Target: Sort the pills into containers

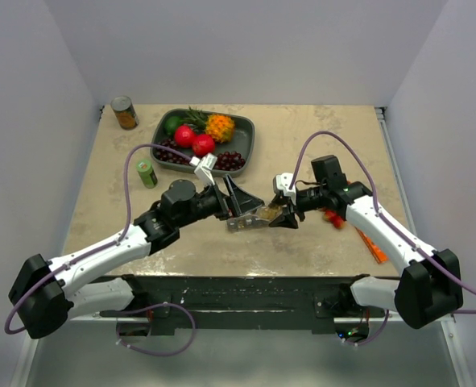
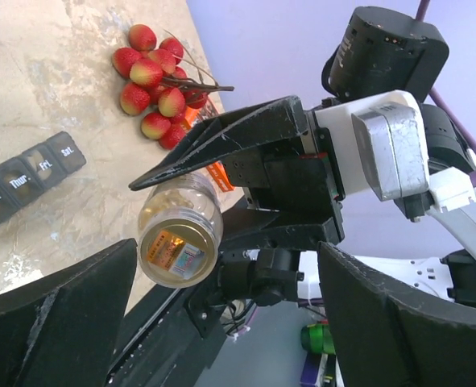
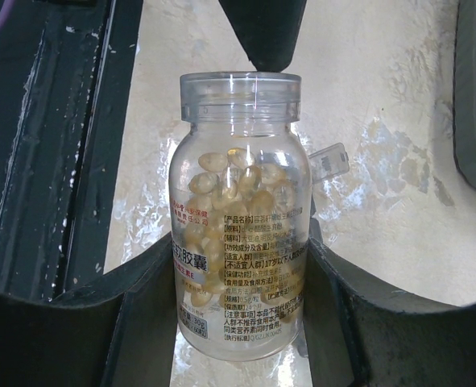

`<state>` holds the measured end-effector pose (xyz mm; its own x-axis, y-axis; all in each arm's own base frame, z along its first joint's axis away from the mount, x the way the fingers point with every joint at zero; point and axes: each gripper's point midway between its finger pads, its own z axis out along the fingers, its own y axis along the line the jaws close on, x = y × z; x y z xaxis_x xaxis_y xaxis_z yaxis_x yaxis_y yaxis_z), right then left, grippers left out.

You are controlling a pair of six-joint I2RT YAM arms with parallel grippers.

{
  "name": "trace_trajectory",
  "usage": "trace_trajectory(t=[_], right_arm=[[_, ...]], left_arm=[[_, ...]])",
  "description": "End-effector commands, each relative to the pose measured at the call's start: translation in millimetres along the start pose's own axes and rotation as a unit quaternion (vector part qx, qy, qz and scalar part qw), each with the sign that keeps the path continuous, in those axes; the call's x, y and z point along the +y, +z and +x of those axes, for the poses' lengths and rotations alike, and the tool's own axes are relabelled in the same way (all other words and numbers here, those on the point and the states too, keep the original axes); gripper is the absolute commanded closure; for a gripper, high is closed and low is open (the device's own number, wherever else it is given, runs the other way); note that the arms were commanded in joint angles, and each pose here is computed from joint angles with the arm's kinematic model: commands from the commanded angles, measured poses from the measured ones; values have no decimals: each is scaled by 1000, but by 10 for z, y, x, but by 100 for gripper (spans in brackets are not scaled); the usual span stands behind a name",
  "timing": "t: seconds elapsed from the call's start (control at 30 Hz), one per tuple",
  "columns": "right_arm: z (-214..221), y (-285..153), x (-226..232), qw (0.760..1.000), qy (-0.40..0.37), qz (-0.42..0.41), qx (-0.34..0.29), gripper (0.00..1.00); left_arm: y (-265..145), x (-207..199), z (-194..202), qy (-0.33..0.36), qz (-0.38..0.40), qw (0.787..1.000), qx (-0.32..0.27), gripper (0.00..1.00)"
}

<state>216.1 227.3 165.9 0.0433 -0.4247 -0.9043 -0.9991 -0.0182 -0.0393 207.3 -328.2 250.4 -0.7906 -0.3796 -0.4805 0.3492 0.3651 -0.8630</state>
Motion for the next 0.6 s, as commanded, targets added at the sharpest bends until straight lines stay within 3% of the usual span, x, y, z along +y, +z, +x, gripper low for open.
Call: trace_trajectory(t=[0.0, 0.33, 0.57], right_arm=[[-185, -23, -50, 999, -28, 2, -22, 100], [-177, -22, -52, 999, -26, 1, -21, 100], [-180, -21, -49, 999, -27, 1, -21, 100]], left_arm=[[34, -142, -146, 4, 4, 1000, -25, 4], [146, -182, -157, 2, 4, 1000, -20, 5], [258, -104, -100, 6, -24, 1000, -5, 12]])
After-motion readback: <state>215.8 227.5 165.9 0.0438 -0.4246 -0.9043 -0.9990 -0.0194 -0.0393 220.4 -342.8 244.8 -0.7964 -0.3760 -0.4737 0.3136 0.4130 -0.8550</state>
